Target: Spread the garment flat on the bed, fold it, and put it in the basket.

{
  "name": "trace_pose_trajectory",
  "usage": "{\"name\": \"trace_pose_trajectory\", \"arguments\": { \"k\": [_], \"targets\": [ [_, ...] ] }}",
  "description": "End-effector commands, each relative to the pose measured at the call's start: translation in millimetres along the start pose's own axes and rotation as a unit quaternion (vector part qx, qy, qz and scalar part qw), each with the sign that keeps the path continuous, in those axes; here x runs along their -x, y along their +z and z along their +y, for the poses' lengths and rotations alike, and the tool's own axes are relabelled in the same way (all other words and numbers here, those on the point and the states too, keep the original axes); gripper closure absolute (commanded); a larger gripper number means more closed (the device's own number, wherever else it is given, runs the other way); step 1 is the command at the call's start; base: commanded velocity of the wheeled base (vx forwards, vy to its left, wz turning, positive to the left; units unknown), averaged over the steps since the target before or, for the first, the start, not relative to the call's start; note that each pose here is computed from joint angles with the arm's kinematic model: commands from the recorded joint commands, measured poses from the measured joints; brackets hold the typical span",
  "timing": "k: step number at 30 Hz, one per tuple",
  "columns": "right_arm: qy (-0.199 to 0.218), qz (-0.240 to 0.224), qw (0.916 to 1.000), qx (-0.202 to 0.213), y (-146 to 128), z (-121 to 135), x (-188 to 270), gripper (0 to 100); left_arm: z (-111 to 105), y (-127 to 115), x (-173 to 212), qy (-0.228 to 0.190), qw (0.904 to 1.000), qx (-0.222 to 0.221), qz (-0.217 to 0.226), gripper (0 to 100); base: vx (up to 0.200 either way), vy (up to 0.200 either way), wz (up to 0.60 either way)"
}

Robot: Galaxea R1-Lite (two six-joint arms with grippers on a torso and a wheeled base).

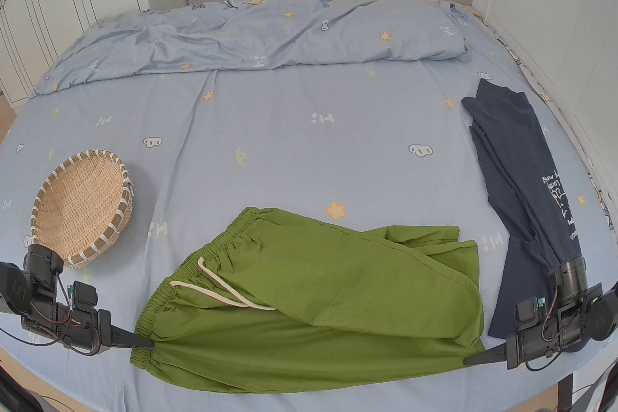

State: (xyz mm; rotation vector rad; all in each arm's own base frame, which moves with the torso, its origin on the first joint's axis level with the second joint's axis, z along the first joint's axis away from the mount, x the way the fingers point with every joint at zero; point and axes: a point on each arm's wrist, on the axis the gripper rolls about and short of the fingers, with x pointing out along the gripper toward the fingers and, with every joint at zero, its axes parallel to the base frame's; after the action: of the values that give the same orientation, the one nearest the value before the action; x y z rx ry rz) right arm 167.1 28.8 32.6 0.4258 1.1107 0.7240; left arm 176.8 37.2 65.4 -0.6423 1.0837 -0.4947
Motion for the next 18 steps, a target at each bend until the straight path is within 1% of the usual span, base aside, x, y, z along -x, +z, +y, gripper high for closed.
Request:
{"name": "trace_pose_trajectory", "arguments": {
  "k": [1,2,3,4,5,9,11,12,14,18],
  "targets": [
    [0.001,0.025,0.9996,-0.010,-7,-2,-7,100,2,-1,-3,-0.001,0.9999,0.006,0.008,100,0.000,0.000,0.00],
    [-0.003,0.030,0.9995,-0.010,-8,-2,-9,100,3,-2,-3,-0.002,0.9999,0.007,0.010,100,0.000,0.000,0.00],
    [-0.006,0.035,0.9993,-0.009,-8,-2,-10,0,3,-3,-4,-0.002,0.9999,0.007,0.011,100,0.000,0.000,0.00],
    [-0.006,0.035,0.9993,-0.009,-8,-2,-10,0,3,-3,-4,-0.002,0.9999,0.007,0.011,100,0.000,0.000,0.00],
    [-0.012,0.038,0.9992,-0.004,-8,-3,-13,0,2,-4,-5,-0.003,0.9999,0.003,0.015,0,0.000,0.000,0.00],
    [-0.011,0.031,0.9994,0.003,-11,-2,-13,0,1,-4,-5,-0.004,0.9999,0.001,0.016,0,0.000,0.000,0.00],
    [-0.010,0.020,0.9997,0.012,-11,-2,-13,0,0,-4,-5,-0.003,0.9999,-0.002,0.013,0,0.000,0.000,0.00],
    [-0.010,0.007,0.9997,0.020,-10,-2,-11,0,0,-3,-3,-0.003,0.9999,-0.002,0.010,0,0.000,0.000,0.00],
    [-0.009,0.007,0.9998,0.019,-11,-2,-10,0,1,-2,-3,-0.002,0.9999,-0.002,0.010,0,0.000,0.000,0.00],
    [-0.021,-0.066,0.9959,0.058,-2,8,10,0,-9,5,16,0.009,0.9987,-0.026,-0.043,0,0.000,0.000,0.00]
  ]
}}
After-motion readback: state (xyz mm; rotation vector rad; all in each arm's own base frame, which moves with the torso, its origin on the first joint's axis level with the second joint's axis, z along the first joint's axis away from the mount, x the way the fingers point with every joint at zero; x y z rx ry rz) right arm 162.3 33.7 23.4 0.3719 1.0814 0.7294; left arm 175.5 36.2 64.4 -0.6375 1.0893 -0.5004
